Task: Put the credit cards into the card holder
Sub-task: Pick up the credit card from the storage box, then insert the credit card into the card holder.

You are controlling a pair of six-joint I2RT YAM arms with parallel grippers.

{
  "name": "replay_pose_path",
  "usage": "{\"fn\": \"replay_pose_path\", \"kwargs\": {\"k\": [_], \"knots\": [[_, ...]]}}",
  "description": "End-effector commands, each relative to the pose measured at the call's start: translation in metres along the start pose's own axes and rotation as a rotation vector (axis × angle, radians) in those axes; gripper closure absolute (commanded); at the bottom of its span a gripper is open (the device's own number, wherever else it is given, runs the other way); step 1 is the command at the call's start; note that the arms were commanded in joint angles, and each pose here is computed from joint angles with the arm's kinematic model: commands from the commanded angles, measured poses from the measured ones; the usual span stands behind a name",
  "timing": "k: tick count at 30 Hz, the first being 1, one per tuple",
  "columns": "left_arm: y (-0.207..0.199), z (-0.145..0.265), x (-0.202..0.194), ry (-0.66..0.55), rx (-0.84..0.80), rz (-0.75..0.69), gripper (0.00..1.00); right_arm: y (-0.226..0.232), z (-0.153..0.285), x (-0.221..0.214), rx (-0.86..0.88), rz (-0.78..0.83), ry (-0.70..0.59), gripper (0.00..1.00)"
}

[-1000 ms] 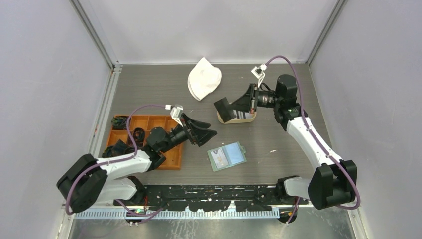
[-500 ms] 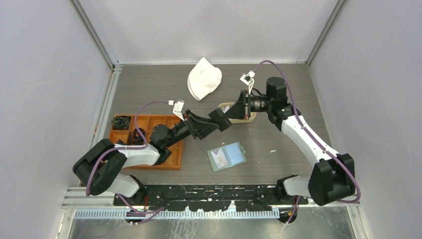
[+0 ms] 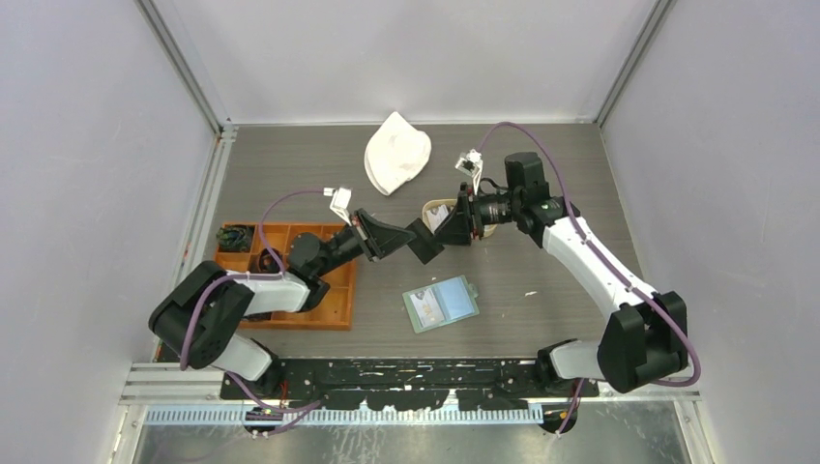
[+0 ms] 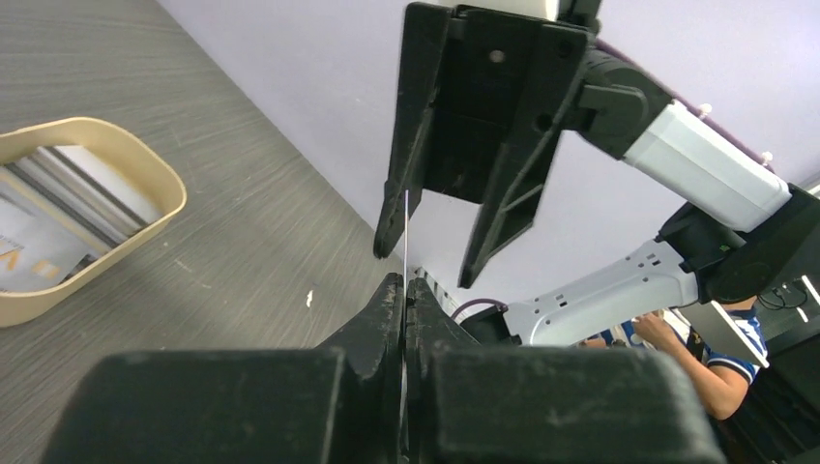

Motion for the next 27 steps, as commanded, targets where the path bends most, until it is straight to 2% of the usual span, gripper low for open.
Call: {"fn": "replay_pose_path", "kwargs": {"k": [1,4,8,11,14,17,22,27], "knots": [[0.001,0.007,0.003,0.026,-0.041,0.029,1.00,-0.008,0.015,-0.004,-0.124,0.256,0.081,0.44],[0.011,0.014,-0.019,0.115,0.001,0.128,1.00,-0.023,0.019,-0.031,-0.124,0.389,0.168,0.36],[0.018,0.026,-0.048,0.189,0.069,0.240,1.00,-0.035,0.032,-0.079,-0.042,0.846,0.329,0.19],[0.022,0.032,-0.070,0.230,0.179,0.238,1.00,-0.044,0.036,-0.103,-0.031,1.026,0.410,0.10],[0.031,0.042,-0.100,0.359,0.428,0.118,1.00,-0.059,0.040,-0.118,-0.049,1.075,0.522,0.12],[0.025,0.056,-0.099,0.377,0.629,-0.044,1.00,-0.069,0.041,-0.135,-0.037,1.136,0.610,0.14],[0.007,0.063,-0.089,0.233,0.553,0.053,1.00,-0.069,0.034,-0.155,0.043,1.208,0.662,0.20],[0.002,0.055,-0.100,0.262,0.512,0.126,1.00,-0.081,0.025,-0.167,0.057,1.236,0.763,0.32]]}}
Point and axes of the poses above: each gripper's point midway between its finger pads, its own z axis back along the fingers, its own y axis along the line the jaws close on, x = y × z, the point moved 2 cm from there along z, back along the fingers, and after that the axes turned 11 degrees about -z, right-handed, at the moved point
